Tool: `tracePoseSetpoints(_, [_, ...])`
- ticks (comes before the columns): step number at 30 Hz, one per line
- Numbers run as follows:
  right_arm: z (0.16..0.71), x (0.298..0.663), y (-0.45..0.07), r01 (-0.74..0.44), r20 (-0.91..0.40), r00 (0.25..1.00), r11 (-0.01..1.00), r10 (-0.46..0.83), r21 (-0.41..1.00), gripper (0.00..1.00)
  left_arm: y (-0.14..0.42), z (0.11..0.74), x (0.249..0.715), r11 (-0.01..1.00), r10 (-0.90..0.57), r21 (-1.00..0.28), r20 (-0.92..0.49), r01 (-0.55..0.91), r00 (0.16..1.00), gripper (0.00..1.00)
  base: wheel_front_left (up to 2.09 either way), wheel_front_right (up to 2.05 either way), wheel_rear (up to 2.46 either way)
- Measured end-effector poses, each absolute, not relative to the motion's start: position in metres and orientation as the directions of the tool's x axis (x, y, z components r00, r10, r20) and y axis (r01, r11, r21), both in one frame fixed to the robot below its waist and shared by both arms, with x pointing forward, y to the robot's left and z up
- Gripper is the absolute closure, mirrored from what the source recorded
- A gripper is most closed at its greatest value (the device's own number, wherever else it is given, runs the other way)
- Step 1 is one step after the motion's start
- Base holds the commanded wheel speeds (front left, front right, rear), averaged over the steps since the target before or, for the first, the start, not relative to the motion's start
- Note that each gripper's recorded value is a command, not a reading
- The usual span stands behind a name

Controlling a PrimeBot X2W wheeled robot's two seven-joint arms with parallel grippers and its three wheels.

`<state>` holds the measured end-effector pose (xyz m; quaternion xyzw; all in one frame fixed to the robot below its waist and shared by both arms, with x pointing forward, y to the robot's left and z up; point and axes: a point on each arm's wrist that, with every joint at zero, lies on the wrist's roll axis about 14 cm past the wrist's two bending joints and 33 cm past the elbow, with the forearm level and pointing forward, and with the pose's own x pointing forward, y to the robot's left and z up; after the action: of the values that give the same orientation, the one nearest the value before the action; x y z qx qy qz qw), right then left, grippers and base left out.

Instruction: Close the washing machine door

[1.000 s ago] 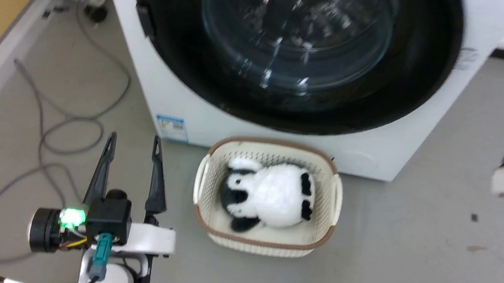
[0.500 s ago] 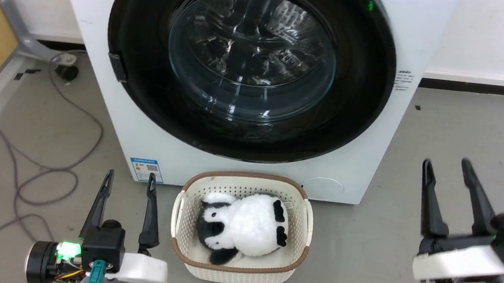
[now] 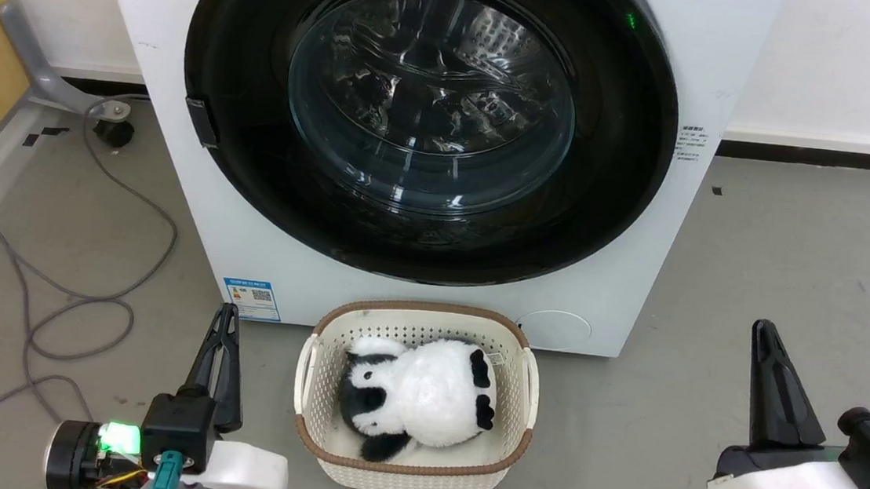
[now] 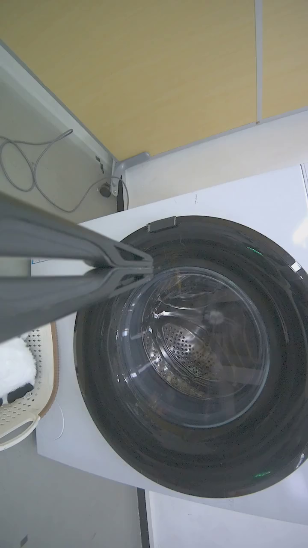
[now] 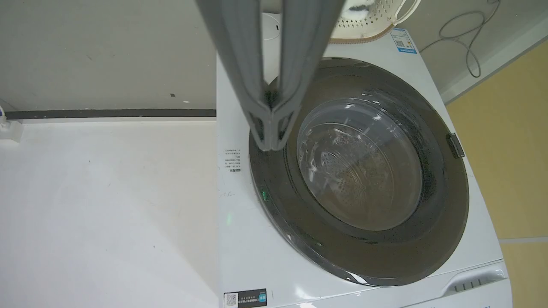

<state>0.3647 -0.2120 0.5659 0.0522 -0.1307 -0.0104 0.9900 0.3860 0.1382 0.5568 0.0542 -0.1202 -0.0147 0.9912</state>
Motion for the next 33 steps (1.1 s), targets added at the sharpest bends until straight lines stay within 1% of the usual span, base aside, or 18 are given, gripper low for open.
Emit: tracePoseSetpoints(33, [0.561,0.372,-0.197,-0.031,0.203,0.979,0.997,0.017,0.067,1.0,0.149,0.552,0.386,0.996,-0.027,0.085,0.181,0.012,0.983,1.0,0.0,0.0,0.0])
